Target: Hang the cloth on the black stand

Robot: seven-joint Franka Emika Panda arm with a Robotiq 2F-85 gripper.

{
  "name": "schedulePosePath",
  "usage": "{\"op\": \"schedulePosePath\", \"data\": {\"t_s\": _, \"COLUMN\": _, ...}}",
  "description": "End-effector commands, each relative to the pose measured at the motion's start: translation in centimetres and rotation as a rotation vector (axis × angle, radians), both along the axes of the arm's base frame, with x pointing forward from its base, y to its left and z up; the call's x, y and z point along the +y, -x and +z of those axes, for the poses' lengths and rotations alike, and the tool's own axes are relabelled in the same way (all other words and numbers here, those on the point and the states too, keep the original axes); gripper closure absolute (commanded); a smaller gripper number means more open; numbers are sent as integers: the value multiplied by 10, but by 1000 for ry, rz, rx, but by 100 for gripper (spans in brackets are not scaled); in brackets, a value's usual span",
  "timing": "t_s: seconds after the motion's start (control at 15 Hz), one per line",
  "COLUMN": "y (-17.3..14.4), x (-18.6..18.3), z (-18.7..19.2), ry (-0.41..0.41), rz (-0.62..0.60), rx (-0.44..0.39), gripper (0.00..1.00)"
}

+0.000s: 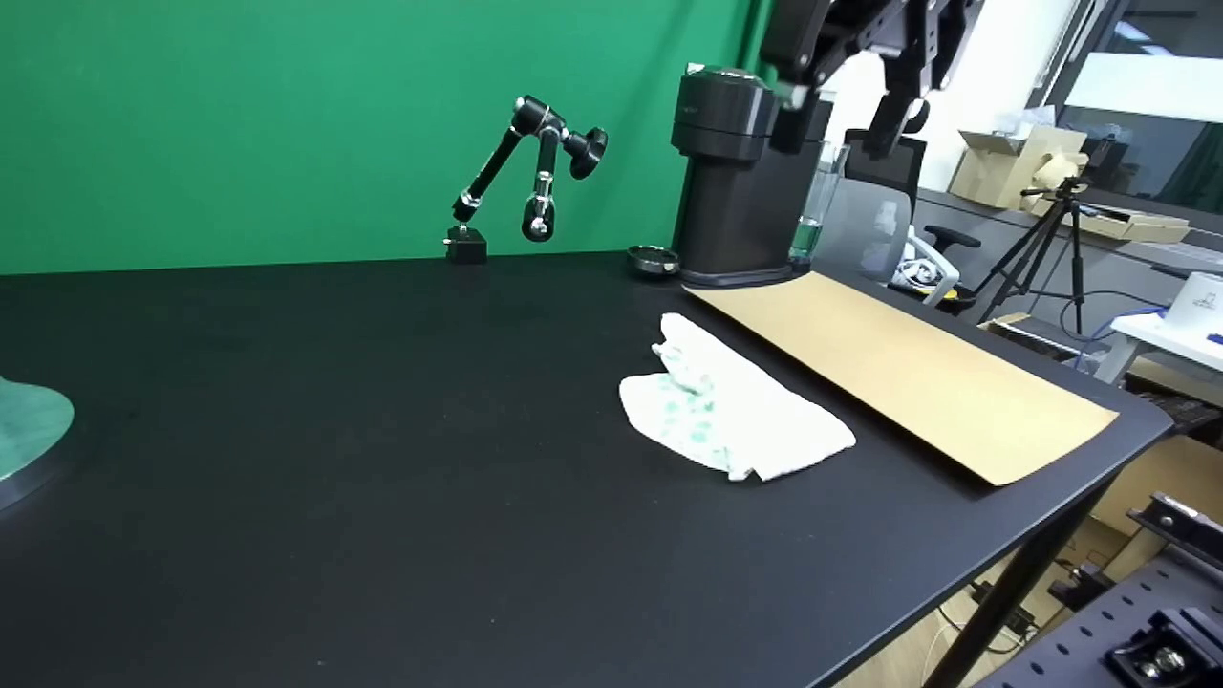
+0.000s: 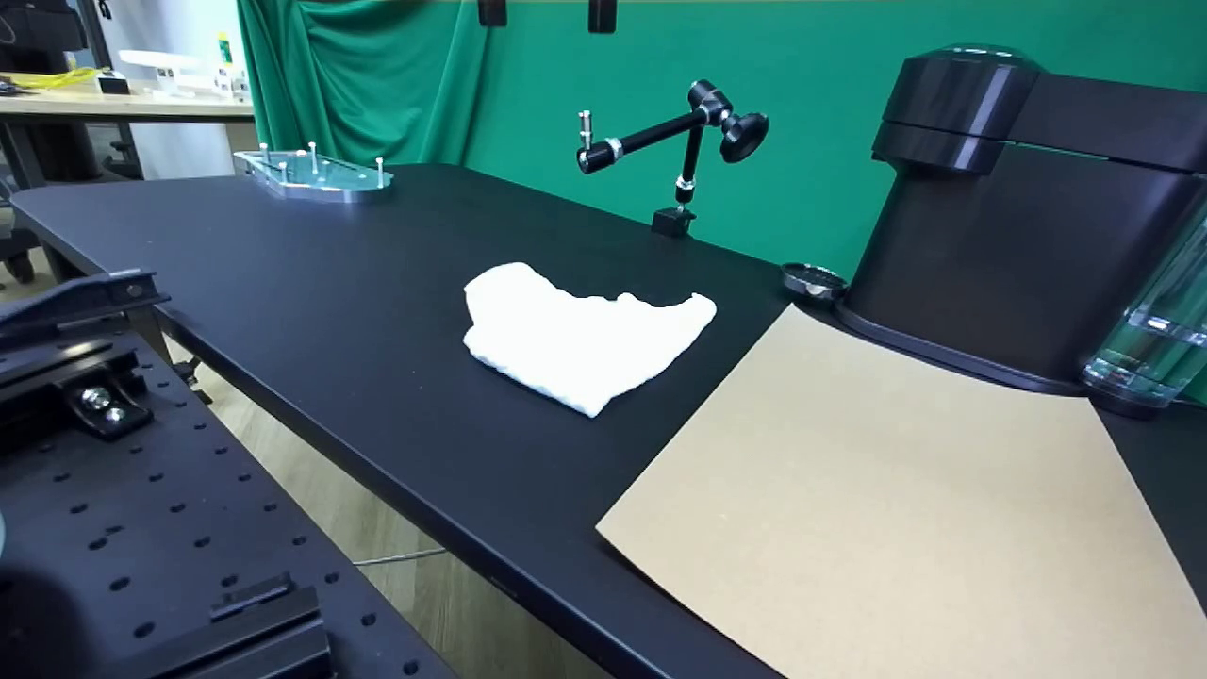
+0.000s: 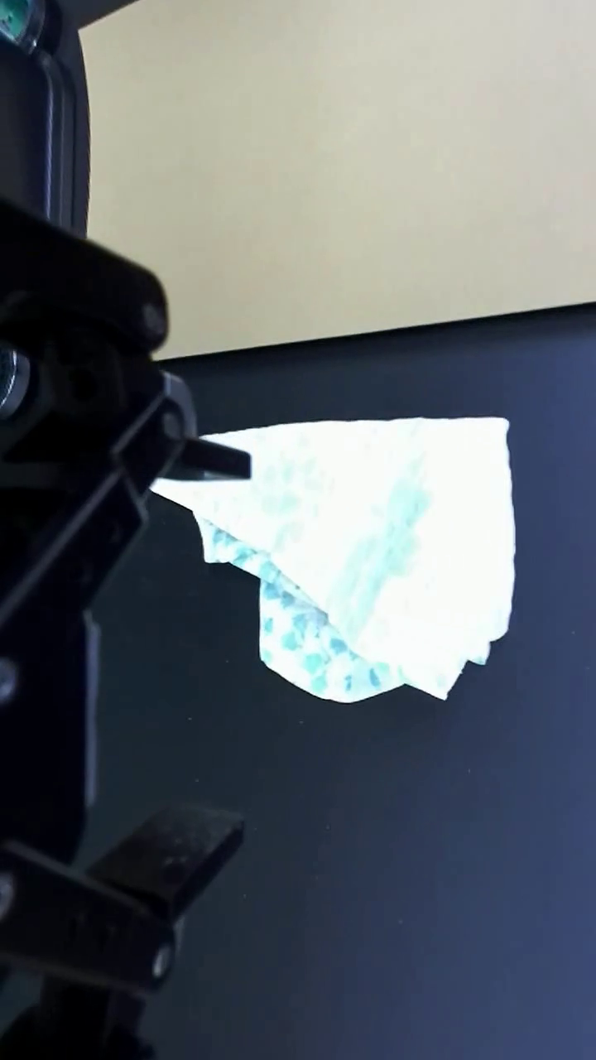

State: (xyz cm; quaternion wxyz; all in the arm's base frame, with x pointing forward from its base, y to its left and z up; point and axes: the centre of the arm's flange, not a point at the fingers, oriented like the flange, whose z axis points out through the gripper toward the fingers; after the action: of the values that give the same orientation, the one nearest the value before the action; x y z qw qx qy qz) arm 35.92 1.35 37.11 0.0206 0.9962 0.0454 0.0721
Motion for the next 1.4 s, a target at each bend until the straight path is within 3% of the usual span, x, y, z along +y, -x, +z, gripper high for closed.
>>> {"op": "schedulePosePath", "data": {"t_s": 0.0, "y": -8, "x": 8, "z": -61, "ry": -12, "rz": -8, "rx": -23, "gripper": 0}}
{"op": "schedulePosePath", "data": {"t_s": 0.33, "y": -27, "x": 13, "z": -131, "ry": -36, "rz": 12, "rx": 57, "gripper": 0}}
{"op": "schedulePosePath", "data": {"t_s": 0.67, "y": -21, "x": 28, "z": -184, "ry": -64, "rz": 17, "rx": 159, "gripper": 0}}
{"op": "schedulePosePath", "data": {"t_s": 1.0, "y": -25, "x": 31, "z": -208, "ry": -37, "rz": -8, "rx": 153, "gripper": 0}}
{"op": "schedulePosePath", "data": {"t_s": 1.07, "y": -26, "x": 30, "z": -209, "ry": -31, "rz": -11, "rx": 136, "gripper": 25}}
{"op": "schedulePosePath", "data": {"t_s": 1.13, "y": -26, "x": 29, "z": -210, "ry": -25, "rz": -14, "rx": 122, "gripper": 25}}
{"op": "schedulePosePath", "data": {"t_s": 1.33, "y": -30, "x": 23, "z": -208, "ry": -16, "rz": -34, "rx": 90, "gripper": 47}}
